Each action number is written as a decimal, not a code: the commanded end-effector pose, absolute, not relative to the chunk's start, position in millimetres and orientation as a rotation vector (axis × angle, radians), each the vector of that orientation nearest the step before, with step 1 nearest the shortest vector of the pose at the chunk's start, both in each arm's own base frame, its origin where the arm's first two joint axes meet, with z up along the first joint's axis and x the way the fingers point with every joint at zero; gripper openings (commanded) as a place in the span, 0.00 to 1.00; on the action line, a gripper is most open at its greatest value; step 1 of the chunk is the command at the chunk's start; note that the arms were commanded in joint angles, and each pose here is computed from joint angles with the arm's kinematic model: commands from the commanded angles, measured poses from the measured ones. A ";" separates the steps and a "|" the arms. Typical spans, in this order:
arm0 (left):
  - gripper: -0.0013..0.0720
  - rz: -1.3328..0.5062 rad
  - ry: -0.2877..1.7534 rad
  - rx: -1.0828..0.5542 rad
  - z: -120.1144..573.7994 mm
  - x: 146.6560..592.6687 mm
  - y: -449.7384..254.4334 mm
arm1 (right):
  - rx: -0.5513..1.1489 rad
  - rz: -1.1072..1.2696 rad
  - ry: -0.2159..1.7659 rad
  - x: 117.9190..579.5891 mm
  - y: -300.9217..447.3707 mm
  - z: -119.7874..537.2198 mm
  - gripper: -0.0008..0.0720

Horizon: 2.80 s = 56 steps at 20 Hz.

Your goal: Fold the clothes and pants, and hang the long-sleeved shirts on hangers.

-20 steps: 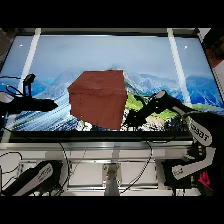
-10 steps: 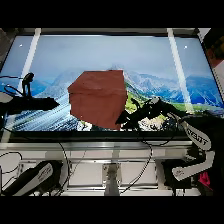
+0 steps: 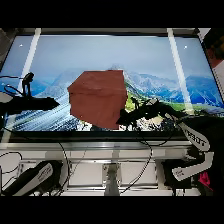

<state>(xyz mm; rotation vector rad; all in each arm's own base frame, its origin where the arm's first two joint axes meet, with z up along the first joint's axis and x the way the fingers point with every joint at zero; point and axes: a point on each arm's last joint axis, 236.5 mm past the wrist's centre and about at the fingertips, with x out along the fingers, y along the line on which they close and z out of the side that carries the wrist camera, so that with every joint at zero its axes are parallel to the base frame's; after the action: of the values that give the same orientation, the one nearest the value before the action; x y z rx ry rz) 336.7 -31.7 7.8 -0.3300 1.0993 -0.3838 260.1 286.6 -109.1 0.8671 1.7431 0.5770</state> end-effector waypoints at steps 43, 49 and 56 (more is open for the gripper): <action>0.03 -0.372 1.089 -0.937 -98.1 343.9 -214.3 | 1.074 0.439 1.261 386.0 124.2 -17.3 0.02; 0.02 -0.594 0.928 -0.734 -13.9 379.9 -234.6 | 1.074 0.459 1.252 389.8 125.4 -8.3 0.02; 0.02 -0.482 1.092 -0.075 69.6 384.1 -166.6 | 1.091 0.507 1.206 403.4 149.8 10.9 0.02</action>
<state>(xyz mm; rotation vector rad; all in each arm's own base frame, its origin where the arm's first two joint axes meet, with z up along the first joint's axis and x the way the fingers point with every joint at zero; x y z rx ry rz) 388.9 -224.6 64.8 -0.3479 0.9503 -0.6660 400.5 139.7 8.7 1.1024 1.2137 0.4989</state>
